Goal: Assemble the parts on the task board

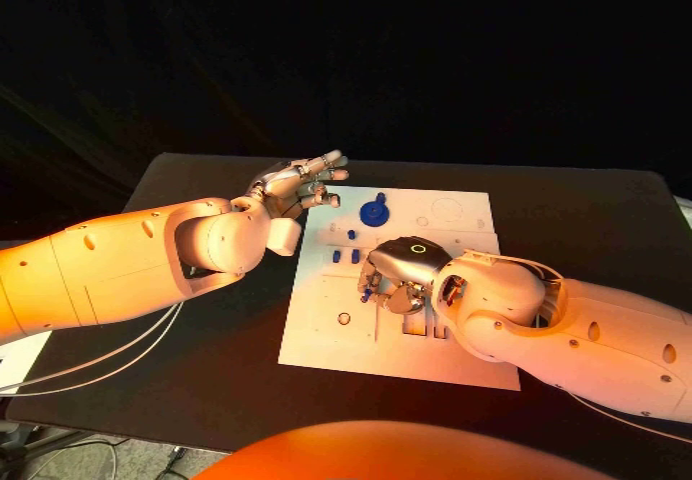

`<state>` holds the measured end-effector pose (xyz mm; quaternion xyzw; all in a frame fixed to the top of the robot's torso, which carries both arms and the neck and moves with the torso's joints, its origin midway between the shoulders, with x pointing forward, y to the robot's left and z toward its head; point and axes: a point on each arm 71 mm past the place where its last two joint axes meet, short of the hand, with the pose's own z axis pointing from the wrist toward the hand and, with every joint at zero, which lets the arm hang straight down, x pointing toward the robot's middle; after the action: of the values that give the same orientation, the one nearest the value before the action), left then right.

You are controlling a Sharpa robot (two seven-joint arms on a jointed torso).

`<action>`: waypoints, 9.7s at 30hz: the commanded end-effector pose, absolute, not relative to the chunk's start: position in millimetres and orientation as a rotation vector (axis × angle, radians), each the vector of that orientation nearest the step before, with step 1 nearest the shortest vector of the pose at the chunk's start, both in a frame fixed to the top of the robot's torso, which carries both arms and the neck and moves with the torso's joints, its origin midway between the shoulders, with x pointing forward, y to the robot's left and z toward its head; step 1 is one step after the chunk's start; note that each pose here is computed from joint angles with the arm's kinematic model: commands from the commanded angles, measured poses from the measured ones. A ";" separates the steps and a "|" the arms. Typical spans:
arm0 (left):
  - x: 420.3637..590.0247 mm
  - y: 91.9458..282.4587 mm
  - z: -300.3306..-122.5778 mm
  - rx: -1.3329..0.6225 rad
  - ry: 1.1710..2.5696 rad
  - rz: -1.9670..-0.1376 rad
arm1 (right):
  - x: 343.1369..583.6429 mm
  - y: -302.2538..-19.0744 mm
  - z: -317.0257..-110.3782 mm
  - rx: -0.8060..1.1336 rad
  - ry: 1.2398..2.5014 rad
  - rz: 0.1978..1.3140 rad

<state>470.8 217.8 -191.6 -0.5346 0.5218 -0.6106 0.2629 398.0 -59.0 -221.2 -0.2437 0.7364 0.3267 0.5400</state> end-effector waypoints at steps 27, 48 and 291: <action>469.3 215.2 -190.9 -1.428 1.433 -1.675 | 399.0 -54.2 -236.2 -0.645 1.809 0.681; 469.7 220.4 -193.0 -1.433 1.435 -1.662 | 411.4 -136.9 -184.2 -0.433 1.698 0.590; 468.3 215.5 -197.6 -1.423 1.500 -1.671 | 372.6 -190.3 -218.4 0.117 1.929 0.517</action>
<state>469.1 217.8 -198.3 -0.5264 0.5470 -0.6029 0.2454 371.9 -191.3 -224.3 0.0135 0.8272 0.1926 0.5278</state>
